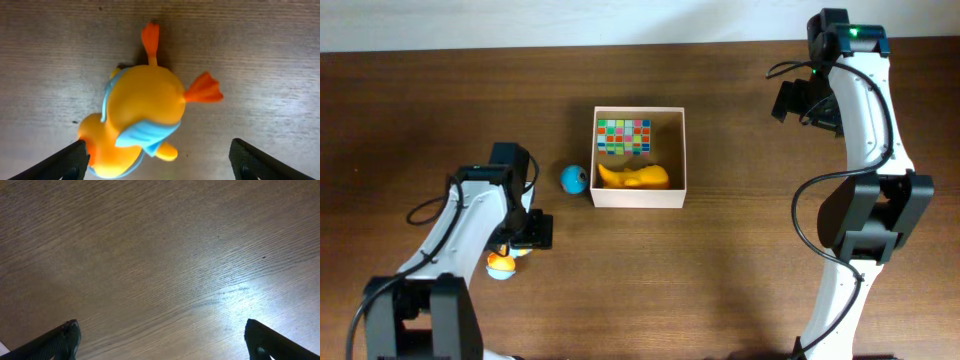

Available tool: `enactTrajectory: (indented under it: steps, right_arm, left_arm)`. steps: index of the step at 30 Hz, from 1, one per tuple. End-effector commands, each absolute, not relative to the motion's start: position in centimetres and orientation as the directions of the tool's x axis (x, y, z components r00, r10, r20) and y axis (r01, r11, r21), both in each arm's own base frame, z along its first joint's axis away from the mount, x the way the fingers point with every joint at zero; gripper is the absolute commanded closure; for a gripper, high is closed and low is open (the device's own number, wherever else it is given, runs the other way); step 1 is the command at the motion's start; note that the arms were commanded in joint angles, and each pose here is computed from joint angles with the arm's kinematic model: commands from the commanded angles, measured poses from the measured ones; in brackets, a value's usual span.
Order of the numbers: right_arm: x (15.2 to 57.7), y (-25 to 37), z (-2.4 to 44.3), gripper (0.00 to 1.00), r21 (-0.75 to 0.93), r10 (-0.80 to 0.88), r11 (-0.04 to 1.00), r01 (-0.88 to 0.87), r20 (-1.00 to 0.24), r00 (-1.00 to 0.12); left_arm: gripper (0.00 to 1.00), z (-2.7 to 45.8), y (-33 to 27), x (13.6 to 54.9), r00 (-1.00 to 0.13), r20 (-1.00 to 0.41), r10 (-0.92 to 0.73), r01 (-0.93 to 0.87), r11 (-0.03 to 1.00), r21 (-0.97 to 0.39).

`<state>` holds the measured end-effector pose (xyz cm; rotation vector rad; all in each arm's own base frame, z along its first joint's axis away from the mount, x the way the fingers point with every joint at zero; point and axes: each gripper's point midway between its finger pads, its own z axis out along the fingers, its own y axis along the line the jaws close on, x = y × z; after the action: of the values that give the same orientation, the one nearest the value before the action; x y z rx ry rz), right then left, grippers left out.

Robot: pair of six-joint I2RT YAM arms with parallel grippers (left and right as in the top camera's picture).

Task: Pack container
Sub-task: 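Lower the left gripper over the orange duck toy and grasp it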

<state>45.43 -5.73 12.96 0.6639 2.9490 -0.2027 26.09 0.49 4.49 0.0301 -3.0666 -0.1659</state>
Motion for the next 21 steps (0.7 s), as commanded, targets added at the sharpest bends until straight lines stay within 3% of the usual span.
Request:
enactTrajectory:
  steps: [1,3,6,13,17,21]
  right_arm:
    - [45.4,-5.9,13.0,0.01,-0.106,0.429,0.89,0.444,-0.139,-0.893]
    - [45.4,-5.9,13.0,0.01,-0.105,0.429,0.89,0.444,-0.139,-0.893]
    - [45.4,-5.9,13.0,0.01,-0.106,0.429,0.89,0.444,-0.139,-0.893]
    - [45.4,-5.9,13.0,0.02,-0.106,0.429,0.89,0.444,-0.139,-0.893]
    - [45.4,-5.9,13.0,0.01,-0.106,0.429,0.89,0.444,-0.139,-0.893]
    - [45.4,-5.9,13.0,0.01,-0.106,0.429,0.89,0.444,-0.139,-0.893]
  left_arm:
    - [0.09,3.9,0.2,26.7,-0.996,0.072,-0.052,-0.045,0.994,0.097]
    - [0.09,3.5,0.2,26.9,-0.995,0.076,-0.058,-0.05,0.994,0.098]
    - [0.18,3.0,0.2,27.0,-0.995,0.086,-0.059,-0.051,0.994,0.099]
    - [0.64,2.4,0.2,26.9,-0.993,0.106,-0.059,-0.049,0.994,0.101]
    - [0.83,2.4,0.2,26.9,-0.993,0.104,-0.059,-0.048,0.994,0.101]
    - [0.92,2.3,0.2,27.2,-0.994,0.093,-0.062,-0.053,0.994,0.1]
